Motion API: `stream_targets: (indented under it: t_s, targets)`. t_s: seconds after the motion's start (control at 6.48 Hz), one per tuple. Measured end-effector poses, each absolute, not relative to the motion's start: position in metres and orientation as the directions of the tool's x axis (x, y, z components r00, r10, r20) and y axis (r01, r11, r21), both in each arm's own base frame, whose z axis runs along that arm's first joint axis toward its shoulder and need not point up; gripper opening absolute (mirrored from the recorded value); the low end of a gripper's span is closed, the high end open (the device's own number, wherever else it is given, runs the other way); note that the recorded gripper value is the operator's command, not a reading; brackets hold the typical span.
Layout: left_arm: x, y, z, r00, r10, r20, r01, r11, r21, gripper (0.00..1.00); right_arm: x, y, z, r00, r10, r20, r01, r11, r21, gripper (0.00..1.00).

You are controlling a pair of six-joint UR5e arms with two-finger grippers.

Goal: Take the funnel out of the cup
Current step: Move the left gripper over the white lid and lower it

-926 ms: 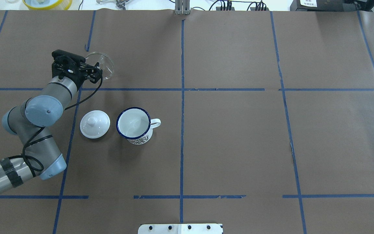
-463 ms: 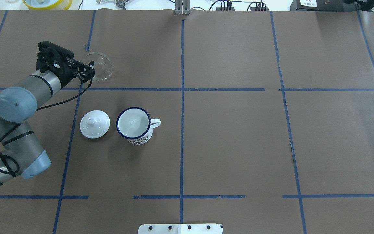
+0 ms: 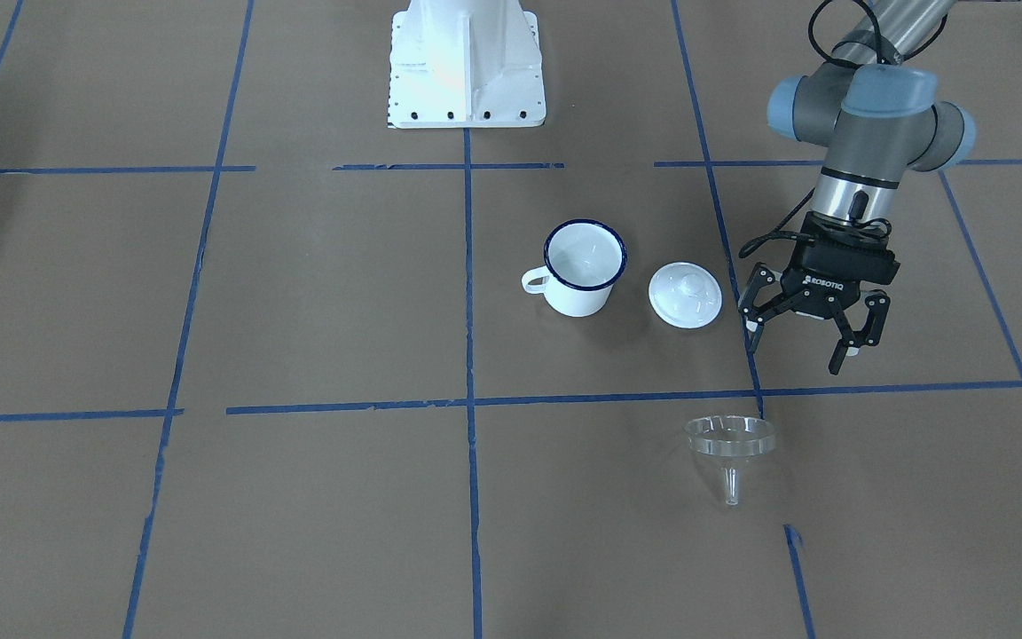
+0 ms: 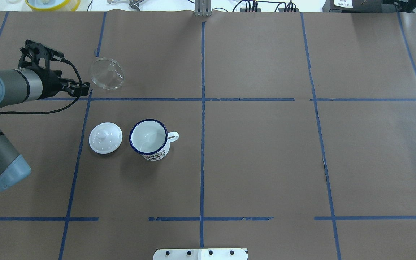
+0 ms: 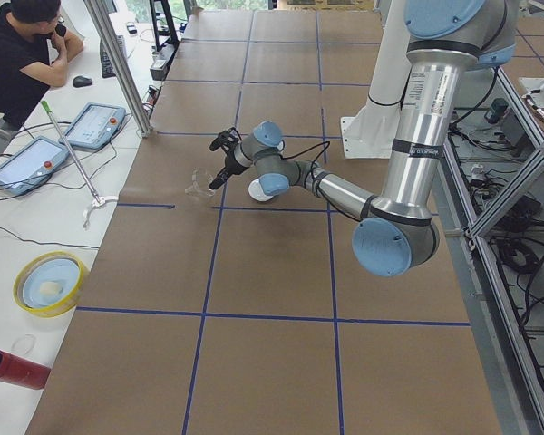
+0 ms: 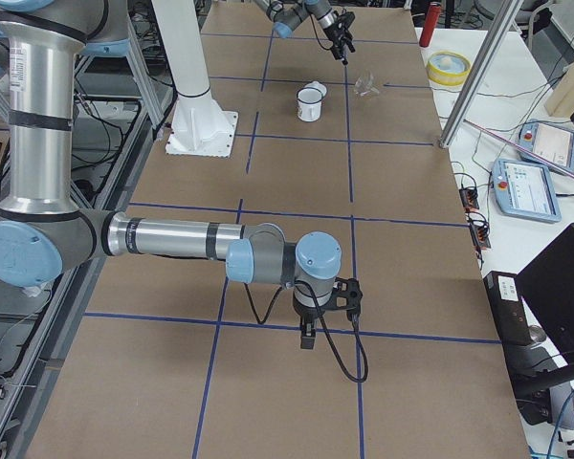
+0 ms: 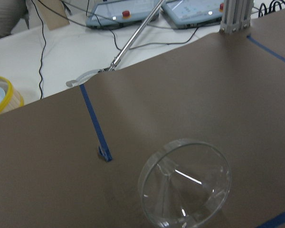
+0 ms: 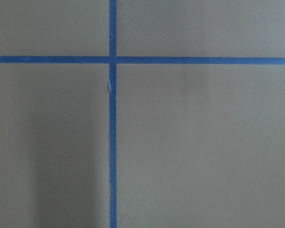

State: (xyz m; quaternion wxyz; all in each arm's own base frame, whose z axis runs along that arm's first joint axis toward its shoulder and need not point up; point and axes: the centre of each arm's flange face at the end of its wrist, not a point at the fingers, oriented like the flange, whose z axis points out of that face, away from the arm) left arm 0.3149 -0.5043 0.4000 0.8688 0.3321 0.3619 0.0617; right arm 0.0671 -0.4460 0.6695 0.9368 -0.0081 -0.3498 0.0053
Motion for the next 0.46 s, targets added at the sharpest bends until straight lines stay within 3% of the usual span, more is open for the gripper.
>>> stream_targets:
  t_s: [0.46]
  targets:
    - [0.337, -0.498, 0.372, 0.678, 0.167, -0.715, 0.081, 0.951, 0.299, 1.0, 0.067, -0.446, 0.67, 0.755, 0.016, 0.655, -0.004, 1.0, -0.02, 1.0]
